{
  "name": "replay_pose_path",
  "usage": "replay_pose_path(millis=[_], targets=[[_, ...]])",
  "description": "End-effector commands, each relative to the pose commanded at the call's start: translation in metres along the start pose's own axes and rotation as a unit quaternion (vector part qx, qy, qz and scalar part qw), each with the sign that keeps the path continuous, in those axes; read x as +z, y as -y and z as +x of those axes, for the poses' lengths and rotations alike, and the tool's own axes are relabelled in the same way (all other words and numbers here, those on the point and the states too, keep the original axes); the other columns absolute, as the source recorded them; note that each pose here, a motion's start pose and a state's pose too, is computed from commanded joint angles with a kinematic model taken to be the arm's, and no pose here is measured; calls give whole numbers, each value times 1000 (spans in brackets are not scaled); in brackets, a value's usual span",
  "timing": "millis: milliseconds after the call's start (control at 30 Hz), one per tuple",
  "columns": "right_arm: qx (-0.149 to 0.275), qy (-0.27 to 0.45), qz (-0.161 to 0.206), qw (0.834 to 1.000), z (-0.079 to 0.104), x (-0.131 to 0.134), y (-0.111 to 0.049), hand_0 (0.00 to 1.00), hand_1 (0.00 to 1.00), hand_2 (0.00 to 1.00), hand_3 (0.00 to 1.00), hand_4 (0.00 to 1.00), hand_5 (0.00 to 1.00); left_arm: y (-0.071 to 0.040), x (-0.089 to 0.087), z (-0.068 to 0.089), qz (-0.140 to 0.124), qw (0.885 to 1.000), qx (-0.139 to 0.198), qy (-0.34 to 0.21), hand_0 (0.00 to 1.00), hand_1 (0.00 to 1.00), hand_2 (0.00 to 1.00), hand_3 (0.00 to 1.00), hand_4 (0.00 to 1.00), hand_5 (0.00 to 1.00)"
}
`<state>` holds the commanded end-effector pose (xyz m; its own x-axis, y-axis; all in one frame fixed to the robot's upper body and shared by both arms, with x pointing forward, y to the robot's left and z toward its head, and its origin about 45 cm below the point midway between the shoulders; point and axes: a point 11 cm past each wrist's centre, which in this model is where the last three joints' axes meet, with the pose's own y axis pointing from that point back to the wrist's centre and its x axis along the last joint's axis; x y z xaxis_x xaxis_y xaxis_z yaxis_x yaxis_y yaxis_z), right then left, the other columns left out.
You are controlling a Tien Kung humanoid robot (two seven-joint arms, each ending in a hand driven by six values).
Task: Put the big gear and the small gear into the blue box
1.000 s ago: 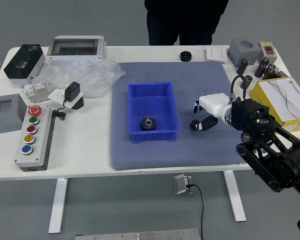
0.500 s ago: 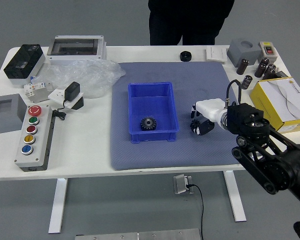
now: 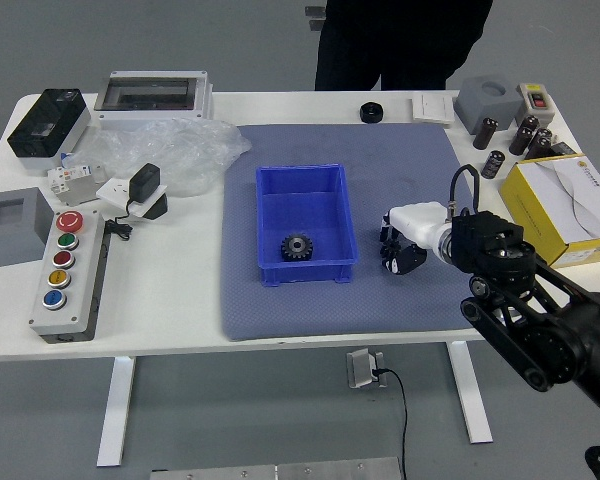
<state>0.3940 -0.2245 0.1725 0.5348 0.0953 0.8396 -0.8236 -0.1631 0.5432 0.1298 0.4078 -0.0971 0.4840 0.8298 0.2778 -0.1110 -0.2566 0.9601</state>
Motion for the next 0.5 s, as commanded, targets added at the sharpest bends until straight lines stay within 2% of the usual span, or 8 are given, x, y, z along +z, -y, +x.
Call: replay_pose_path(millis=[167, 200, 367, 400, 500], targets=[[2, 2, 0, 1000, 0, 0, 1, 719, 599, 634, 643, 657, 256, 0, 1, 0, -1, 1000, 0, 0, 779, 748, 738, 676, 558, 246], [2, 2, 1, 1000, -1, 0, 1, 675, 563, 598, 638, 582, 226, 0, 1, -1, -1, 1000, 0, 0, 779, 748, 738, 676, 558, 248], [1, 3, 2, 1000, -3, -1, 1, 675, 563, 598, 638, 582, 226, 0, 1, -1, -1, 1000, -1, 0, 779, 748, 738, 676, 558, 248], [1, 3, 2, 1000, -3, -1, 1, 656, 548, 580, 637, 534, 183, 0, 1, -1, -1, 1000, -1, -1, 780, 748, 738, 678, 556, 247], [2, 4, 2, 1000, -4, -1, 2, 656, 548, 580, 637, 534, 183, 0, 1, -2, -1, 1000, -1, -1, 780, 748, 738, 678, 556, 247]])
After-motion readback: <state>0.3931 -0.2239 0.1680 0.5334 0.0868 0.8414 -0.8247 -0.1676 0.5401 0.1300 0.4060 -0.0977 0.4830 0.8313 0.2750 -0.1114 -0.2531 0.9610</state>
